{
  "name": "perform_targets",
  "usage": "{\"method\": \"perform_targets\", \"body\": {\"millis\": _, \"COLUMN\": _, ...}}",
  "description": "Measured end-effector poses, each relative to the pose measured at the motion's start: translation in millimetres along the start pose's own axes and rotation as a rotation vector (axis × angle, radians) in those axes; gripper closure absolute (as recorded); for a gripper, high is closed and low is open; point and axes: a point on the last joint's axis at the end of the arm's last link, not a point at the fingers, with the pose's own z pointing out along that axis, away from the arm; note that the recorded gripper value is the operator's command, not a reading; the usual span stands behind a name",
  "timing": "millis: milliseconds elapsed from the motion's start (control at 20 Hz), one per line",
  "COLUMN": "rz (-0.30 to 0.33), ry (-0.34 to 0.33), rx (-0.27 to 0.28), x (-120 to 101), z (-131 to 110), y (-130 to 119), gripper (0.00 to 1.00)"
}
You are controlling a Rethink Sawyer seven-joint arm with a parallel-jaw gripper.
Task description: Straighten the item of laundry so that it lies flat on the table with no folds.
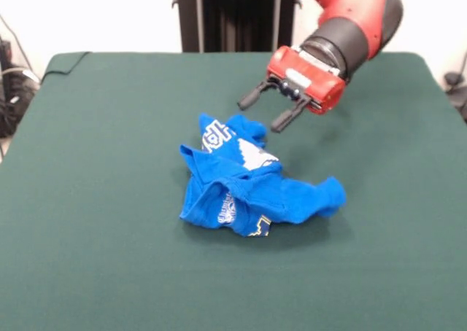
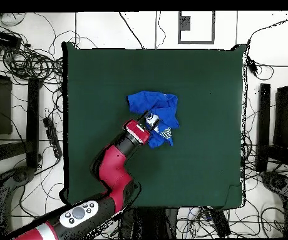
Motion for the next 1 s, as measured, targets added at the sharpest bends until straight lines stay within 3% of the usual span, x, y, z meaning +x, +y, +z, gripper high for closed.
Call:
{"method": "perform_targets", "body": {"millis": 200, "rz": -0.055, "ry": -0.007, "rx": 0.017, "x": 11, "z": 13, "y": -14, "gripper": 0.0}}
{"method": "perform_targets", "body": {"millis": 450, "rz": -0.152, "ry": 0.05, "rx": 0.048, "x": 53, "z": 49, "y": -54, "gripper": 0.0}}
{"method": "perform_targets", "body": {"millis": 600, "rz": -0.179, "ry": 0.07, "rx": 0.07, "x": 66, "z": 60, "y": -73, "gripper": 0.0}}
{"method": "perform_targets", "body": {"millis": 1000, "rz": -0.219, "ry": 0.109, "rx": 0.076, "x": 78, "z": 70, "y": -91, "gripper": 0.0}}
